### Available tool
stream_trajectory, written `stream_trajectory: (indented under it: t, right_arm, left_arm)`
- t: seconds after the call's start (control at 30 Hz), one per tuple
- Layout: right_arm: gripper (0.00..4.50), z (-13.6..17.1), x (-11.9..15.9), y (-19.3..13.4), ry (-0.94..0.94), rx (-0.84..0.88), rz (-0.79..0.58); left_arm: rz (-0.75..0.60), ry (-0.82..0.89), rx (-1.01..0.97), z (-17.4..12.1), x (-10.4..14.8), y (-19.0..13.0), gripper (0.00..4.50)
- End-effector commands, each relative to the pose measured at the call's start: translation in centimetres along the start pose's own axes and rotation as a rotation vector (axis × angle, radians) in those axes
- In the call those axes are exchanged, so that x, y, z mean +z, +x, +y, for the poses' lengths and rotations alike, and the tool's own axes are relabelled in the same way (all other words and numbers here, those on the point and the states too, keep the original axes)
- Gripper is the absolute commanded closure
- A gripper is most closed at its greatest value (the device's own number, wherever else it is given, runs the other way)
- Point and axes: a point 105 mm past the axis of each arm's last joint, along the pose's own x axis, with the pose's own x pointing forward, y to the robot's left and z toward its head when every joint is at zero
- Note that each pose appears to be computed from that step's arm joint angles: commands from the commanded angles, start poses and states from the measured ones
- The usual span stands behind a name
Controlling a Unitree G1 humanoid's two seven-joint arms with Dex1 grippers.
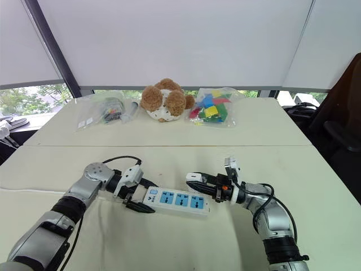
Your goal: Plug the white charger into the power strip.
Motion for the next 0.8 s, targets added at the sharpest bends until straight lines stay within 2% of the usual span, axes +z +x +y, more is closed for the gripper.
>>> stream_trajectory:
  t: [0.03,0.3,0.53,0.8]
  right_arm:
    - [3.72,0.6,0.5,0.2,-0.011,0.019,-0.036]
    - [3.72,1.1,-0.4,0.0,0.003,0.002,-0.025]
    - [3.72,0.3,-2.4,-1.2,0.018,-0.039,0.016]
    - [3.72,1.0,-4.0,-1.5,0.078,-0.031,0.02]
  left_arm:
    - [0.061,-0.03,-0.057,-1.1,-1.2,-0.1,1.45]
    - [0.054,-0.044,-0.052,-0.9,-1.3,0.3,1.45]
    - [0.048,-0.049,-0.05,-0.8,-1.2,0.1,1.45]
    - [0.045,-0.054,-0.04,-1.0,-1.1,-0.6,1.45]
